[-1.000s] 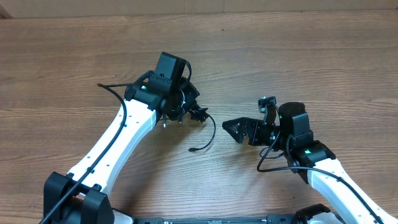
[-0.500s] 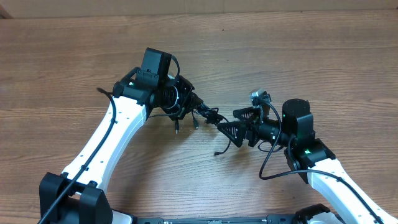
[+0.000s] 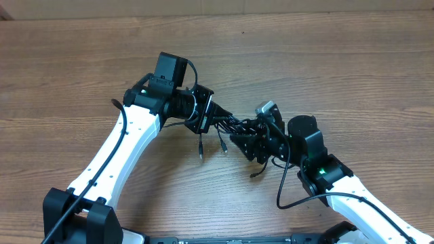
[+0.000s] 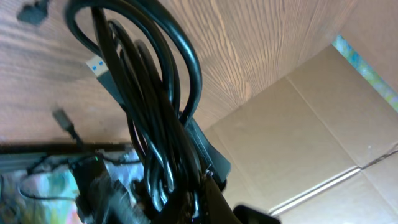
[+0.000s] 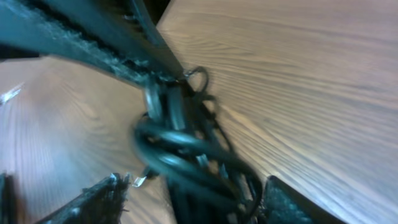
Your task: Untangle cables
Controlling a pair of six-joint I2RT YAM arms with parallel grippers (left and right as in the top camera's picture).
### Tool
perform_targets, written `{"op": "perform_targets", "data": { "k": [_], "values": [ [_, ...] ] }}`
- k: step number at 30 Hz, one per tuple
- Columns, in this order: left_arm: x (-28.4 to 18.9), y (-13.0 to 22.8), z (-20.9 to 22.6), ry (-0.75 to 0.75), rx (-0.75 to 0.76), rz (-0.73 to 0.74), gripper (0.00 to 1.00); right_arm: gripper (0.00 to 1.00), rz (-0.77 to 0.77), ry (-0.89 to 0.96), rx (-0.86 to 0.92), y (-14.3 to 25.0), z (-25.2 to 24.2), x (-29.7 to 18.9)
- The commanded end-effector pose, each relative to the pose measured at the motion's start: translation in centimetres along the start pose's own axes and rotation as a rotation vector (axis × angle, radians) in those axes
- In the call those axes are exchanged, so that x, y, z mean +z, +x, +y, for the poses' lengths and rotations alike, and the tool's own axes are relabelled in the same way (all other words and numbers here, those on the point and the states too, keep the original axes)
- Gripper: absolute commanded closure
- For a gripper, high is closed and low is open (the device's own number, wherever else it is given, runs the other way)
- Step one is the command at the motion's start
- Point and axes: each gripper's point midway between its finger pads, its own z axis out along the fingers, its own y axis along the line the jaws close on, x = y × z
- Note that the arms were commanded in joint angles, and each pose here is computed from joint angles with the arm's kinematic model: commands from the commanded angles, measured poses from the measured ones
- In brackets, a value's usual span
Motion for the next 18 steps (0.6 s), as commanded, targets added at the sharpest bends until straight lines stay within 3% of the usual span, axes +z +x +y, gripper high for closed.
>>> {"op": "perform_targets", "data": {
  "k": [1, 7, 9, 11, 14, 15, 18],
  "values": [
    [-0.7, 1.9, -0.9, 0.026, -0.053, 0.077, 0.95, 0.52, -0.014, 0.091, -0.020, -0.4, -1.4, -0.1],
    [-0.8, 1.4, -0.9, 0.028, -0.053, 0.056, 0.92, 0.94, 0.022, 0.021, 0.011, 0.4, -0.2, 0.0],
    [-0.8, 0.7, -0.9, 0.028, -0.049, 0.017, 0.89, 0.96, 0.024, -0.005, 0.072, 0.4, 0.3, 0.0],
    [-0.8, -0.3, -0.8, 0.027, -0.021, -0.047, 0.76, 0.96, 0.020, -0.007, 0.160, 0.3, 0.3, 0.0],
    [-0.9, -1.7, -0.8, 0.022, 0.038, -0.127, 0.36, 0.96, 0.021, -0.006, 0.290, 0.3, 0.3, 0.0],
    [-0.9, -1.9, -0.8, 0.020, 0.051, -0.139, 0.29, 0.96, 0.021, -0.007, 0.319, 0.3, 0.3, 0.0],
    [-1.0, -2.5, -0.8, 0.014, 0.109, -0.177, 0.23, 0.96, 0.028, -0.031, 0.393, 0.3, 0.8, -0.1]
  ]
}}
